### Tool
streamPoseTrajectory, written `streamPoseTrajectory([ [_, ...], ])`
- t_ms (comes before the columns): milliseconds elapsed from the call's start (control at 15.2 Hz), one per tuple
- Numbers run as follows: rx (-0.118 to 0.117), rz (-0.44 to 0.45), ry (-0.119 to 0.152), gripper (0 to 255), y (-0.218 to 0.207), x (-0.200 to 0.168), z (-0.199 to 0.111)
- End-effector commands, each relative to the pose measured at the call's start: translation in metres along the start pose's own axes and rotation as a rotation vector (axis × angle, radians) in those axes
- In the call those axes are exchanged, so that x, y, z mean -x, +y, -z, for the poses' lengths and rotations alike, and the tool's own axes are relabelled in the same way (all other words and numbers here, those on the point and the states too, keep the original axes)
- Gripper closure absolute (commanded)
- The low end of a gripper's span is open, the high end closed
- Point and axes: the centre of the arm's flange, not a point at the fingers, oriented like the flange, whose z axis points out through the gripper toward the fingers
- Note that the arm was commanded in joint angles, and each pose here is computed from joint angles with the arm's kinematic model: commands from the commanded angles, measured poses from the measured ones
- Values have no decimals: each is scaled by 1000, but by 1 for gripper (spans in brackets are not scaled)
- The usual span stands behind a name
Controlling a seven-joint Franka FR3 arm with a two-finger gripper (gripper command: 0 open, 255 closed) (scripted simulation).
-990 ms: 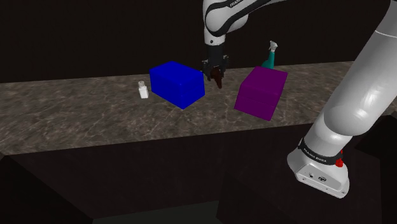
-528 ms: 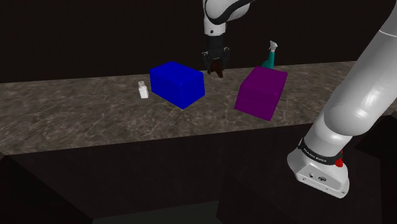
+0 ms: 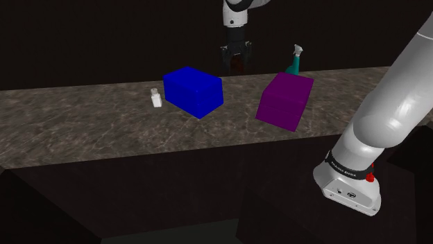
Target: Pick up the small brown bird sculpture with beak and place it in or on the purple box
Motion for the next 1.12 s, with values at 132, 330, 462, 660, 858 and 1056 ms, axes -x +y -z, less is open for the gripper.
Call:
streamPoseTrajectory([
  [132, 0, 0, 0, 255, 13, 7, 11],
  [330, 0, 0, 0, 255, 47, 26, 7],
  [462, 0, 0, 0, 255, 71, 38, 4],
  [660, 0, 0, 0, 255, 105, 57, -1],
  [858, 0, 0, 0, 255, 140, 75, -6],
  [1056, 0, 0, 0, 255, 175, 94, -10],
])
